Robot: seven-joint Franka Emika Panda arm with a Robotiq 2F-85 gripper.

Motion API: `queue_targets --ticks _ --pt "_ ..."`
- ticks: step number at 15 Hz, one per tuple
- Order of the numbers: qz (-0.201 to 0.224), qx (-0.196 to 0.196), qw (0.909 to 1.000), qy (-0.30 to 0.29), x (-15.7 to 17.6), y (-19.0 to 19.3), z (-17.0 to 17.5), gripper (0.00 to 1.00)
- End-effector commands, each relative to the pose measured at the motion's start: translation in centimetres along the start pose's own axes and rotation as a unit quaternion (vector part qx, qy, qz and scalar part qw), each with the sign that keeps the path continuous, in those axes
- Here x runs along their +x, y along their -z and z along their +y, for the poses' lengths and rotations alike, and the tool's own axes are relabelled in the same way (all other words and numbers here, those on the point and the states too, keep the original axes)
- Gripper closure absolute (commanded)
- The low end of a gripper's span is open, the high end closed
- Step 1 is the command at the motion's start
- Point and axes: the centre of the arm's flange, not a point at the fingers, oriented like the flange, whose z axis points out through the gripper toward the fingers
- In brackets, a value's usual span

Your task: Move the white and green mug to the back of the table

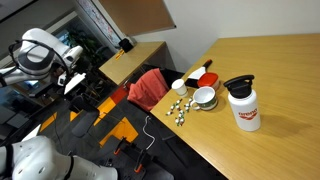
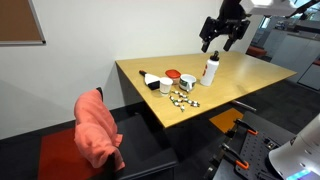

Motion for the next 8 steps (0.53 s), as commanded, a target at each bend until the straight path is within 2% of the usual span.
queue_targets --ticks 1,4,6,7,8 --pt "0.013 -0.001 0.9948 -0.101 5.0 -5.2 3.3 0.00" --pt "0.037 -0.007 0.9826 -0.182 7.0 -9.5 7.1 0.00" --pt "0.030 -0.013 0.9709 -0.237 6.9 -10.8 8.7 0.00" --pt "0.023 -0.007 0.9807 -0.194 6.7 -9.4 8.3 0.00" --pt "0.020 -0.012 0.9770 -0.212 6.8 -10.2 8.8 0.00"
